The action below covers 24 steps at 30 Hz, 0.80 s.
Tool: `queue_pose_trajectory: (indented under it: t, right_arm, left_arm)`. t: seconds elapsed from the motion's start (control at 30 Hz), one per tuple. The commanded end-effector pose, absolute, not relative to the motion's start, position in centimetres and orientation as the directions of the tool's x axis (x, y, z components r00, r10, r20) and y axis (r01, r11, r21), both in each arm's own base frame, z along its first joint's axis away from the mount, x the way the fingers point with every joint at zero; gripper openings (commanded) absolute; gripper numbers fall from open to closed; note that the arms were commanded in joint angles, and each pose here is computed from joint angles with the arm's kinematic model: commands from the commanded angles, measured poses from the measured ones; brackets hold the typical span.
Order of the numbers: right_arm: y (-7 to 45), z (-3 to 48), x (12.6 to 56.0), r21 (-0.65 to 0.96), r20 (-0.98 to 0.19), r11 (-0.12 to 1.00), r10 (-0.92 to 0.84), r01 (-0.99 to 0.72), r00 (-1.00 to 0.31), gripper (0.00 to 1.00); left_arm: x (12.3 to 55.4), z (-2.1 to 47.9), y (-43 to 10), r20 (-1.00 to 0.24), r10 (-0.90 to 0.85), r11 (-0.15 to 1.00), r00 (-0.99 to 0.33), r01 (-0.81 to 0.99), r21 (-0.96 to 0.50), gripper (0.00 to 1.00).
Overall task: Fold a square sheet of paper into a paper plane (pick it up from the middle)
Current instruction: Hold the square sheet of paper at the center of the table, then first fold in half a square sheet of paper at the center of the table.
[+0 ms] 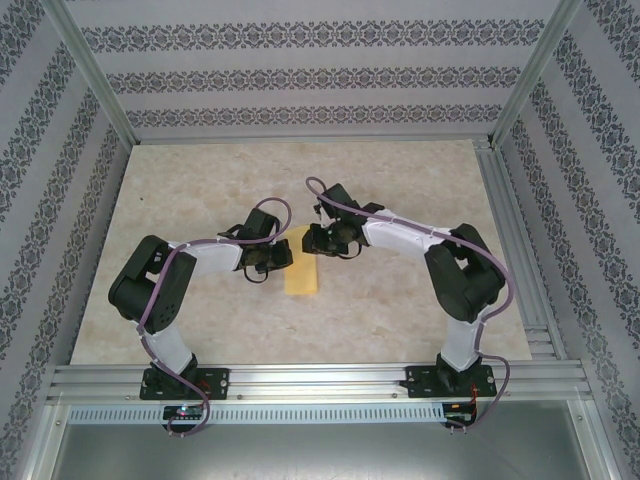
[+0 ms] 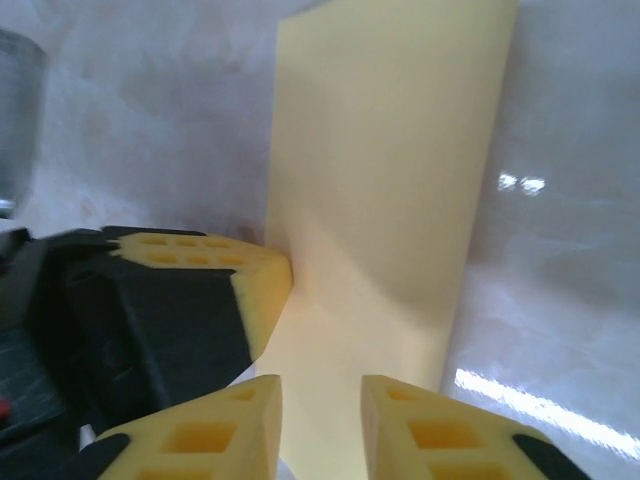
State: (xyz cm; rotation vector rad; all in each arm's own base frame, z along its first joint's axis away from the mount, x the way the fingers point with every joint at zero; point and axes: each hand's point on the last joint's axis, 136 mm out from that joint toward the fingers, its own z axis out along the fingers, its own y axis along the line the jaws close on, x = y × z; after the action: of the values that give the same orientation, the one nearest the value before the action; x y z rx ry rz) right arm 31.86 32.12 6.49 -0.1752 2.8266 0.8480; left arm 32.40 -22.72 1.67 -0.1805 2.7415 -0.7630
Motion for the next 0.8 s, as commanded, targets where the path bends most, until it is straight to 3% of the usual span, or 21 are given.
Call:
queue_pose_trajectory:
  t: [0.0, 0.5, 0.77]
  right_arm:
    - [33.7, 5.7, 31.9, 0.576, -0.193, 0.796, -0.093, -0.189, -0.977, 0.24]
    - [29.2, -1.5, 31.2, 0.445, -0.079, 0.891, -0.061, -0.090, -0.995, 0.13]
    - [32.1, 4.9, 31.2, 0.594, -0.180, 0.786, -0.082, -0.175, -0.980, 0.14]
  left_arm:
    - [29.9, -1.9, -20.7, -0.165, -0.172, 0.912, -0.971, -0.093, -0.400, 0.07]
    - [29.4, -2.9, -19.9, -0.142, -0.173, 0.929, -0.975, -0.113, -0.353, 0.06]
    - [29.3, -3.2, -20.0, -0.134, -0.173, 0.927, -0.976, -0.115, -0.357, 0.06]
